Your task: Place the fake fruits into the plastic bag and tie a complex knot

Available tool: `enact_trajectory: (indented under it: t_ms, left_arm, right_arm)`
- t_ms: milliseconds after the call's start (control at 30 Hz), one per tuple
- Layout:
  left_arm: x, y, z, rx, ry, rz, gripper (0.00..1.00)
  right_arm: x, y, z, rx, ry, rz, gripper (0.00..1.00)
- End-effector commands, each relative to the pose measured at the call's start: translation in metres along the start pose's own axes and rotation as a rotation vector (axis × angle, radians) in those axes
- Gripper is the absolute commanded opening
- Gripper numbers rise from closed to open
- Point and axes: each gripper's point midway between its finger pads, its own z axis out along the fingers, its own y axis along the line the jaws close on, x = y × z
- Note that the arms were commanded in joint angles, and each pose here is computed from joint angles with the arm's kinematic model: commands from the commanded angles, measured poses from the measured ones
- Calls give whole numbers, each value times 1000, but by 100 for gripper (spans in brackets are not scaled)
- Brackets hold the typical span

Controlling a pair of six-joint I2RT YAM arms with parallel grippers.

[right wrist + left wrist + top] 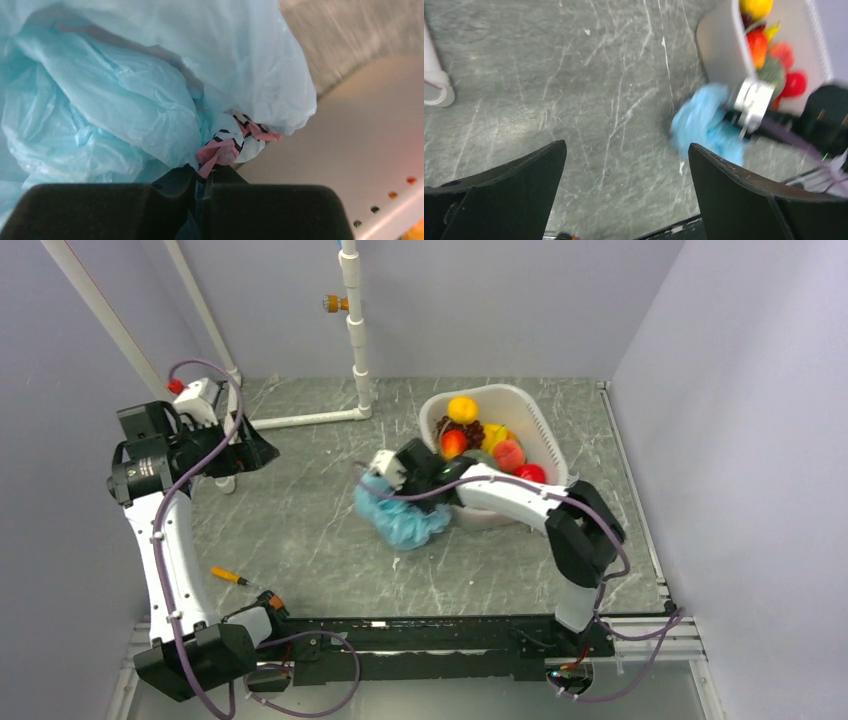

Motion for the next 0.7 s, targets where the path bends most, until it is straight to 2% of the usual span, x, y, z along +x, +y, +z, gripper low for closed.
enact_trajectory:
  t_ms: [0, 67, 133, 267, 400, 567, 667]
  left_arm:
    - [18, -10, 9, 28, 41, 168, 99]
    - [26, -18, 14, 77, 60, 218, 99]
    - [34, -30, 16, 156, 59, 263, 99]
    - [54, -66, 10, 405, 10, 382, 99]
    - [72, -91, 9, 519, -63, 524, 99]
    - [85, -126, 14, 568, -143, 675, 94]
    - [90, -155, 17, 613, -203, 804, 100]
  right_arm:
    - [82, -73, -30, 128, 150, 75, 0]
    - [100, -89, -41, 146, 162, 104, 0]
    - [94, -92, -51, 109, 129, 150, 0]
    - [31, -74, -74, -26, -55, 321, 0]
    - [-20, -52, -89, -161, -190, 497, 0]
    - [-31, -39, -85, -191, -196, 599, 0]
    - [-35, -32, -78, -240, -195, 637, 0]
